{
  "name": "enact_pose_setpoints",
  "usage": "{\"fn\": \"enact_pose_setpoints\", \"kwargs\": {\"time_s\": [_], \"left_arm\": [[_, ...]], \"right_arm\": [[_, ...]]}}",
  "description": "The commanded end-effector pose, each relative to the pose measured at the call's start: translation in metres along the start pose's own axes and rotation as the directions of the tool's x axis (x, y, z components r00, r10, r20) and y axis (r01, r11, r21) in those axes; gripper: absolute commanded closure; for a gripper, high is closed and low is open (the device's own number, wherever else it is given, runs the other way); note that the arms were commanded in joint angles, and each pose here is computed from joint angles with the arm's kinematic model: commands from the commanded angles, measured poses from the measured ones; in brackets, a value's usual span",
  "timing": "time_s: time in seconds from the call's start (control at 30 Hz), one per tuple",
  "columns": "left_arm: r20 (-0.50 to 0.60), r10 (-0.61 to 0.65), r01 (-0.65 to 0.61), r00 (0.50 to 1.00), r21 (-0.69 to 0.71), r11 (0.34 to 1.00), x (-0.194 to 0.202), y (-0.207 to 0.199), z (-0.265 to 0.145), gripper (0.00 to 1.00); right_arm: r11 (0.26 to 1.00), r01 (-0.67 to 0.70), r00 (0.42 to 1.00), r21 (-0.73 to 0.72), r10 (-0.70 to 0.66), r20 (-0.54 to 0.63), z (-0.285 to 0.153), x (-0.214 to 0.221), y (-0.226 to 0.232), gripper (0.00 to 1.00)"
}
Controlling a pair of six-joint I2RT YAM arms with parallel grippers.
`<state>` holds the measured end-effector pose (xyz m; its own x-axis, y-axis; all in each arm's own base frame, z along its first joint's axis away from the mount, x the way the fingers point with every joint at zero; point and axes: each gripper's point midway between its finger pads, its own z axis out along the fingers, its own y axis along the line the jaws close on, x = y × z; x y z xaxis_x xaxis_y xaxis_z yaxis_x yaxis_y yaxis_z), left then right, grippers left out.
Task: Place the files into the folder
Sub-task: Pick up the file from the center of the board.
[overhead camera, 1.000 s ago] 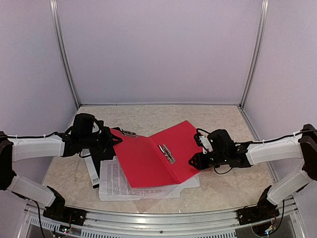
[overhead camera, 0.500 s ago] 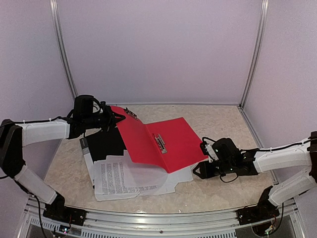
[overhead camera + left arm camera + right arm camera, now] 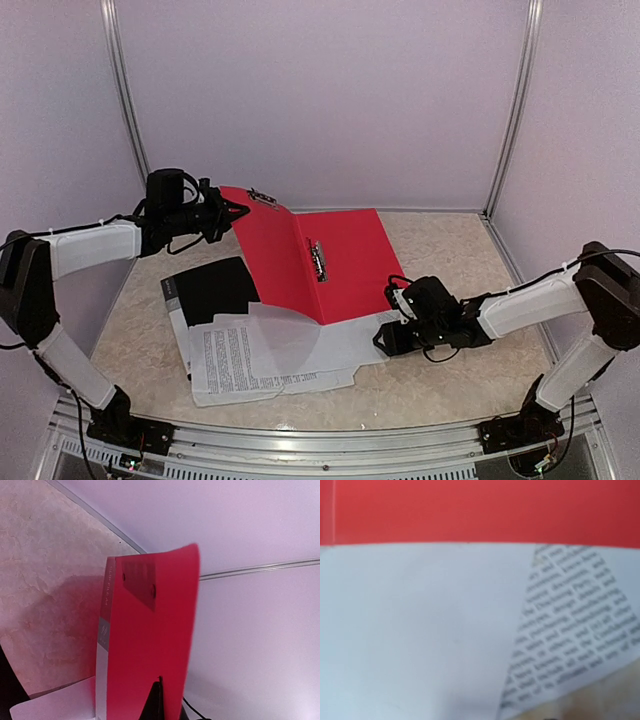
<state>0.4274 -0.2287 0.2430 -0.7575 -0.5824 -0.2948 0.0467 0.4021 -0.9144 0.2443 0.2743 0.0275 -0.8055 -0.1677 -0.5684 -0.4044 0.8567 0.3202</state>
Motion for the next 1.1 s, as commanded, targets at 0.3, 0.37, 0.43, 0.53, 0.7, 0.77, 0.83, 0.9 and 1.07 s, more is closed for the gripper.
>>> {"fn": "enact_pose_setpoints", "kwargs": {"time_s": [0.3,0.37,0.43,0.53,0.7,0.77,0.83,0.9,1.07], "left_arm": [[-0.073,0.046,-0.051,0.996,-0.060,0.997,0.009,0.025,-0.002,1.00],[-0.070,0.055,-0.059,0.996,-0.064,0.996,0.009,0.024,-0.005,1.00],[-0.066,0.063,-0.068,0.996,-0.072,0.995,0.009,0.025,-0.007,1.00],[-0.060,0.077,-0.082,0.995,-0.088,0.993,0.010,0.027,-0.011,1.00],[-0.043,0.101,-0.105,0.994,-0.115,0.988,0.011,0.033,-0.018,1.00],[-0.039,0.109,-0.113,0.993,-0.122,0.986,0.011,0.034,-0.020,1.00],[-0.035,0.119,-0.123,0.992,-0.128,0.984,0.011,0.035,-0.022,1.00],[-0.033,0.128,-0.131,0.991,-0.134,0.982,0.011,0.035,-0.023,1.00],[-0.033,0.159,-0.162,0.987,-0.124,0.979,0.010,0.029,-0.027,1.00]], "right_arm": [[1.000,0.013,0.992,0.028,-0.009,-0.128,0.024,0.047,0.009,0.56],[0.999,0.011,0.990,0.043,-0.005,-0.140,0.026,0.054,0.008,0.59],[0.998,0.003,0.989,0.060,0.006,-0.146,0.026,0.059,0.004,0.62],[0.997,-0.003,0.989,0.080,0.015,-0.145,0.023,0.062,-0.001,0.68],[0.995,-0.011,0.991,0.098,0.024,-0.132,0.017,0.060,-0.005,0.83],[0.995,-0.017,0.992,0.096,0.029,-0.126,0.015,0.059,-0.004,0.88],[0.995,-0.021,0.992,0.096,0.032,-0.119,0.012,0.057,-0.003,0.94],[0.995,-0.024,0.994,0.095,0.035,-0.107,0.009,0.052,-0.002,0.98],[0.994,-0.026,0.996,0.111,0.035,-0.079,-0.005,0.041,-0.001,1.00]]}}
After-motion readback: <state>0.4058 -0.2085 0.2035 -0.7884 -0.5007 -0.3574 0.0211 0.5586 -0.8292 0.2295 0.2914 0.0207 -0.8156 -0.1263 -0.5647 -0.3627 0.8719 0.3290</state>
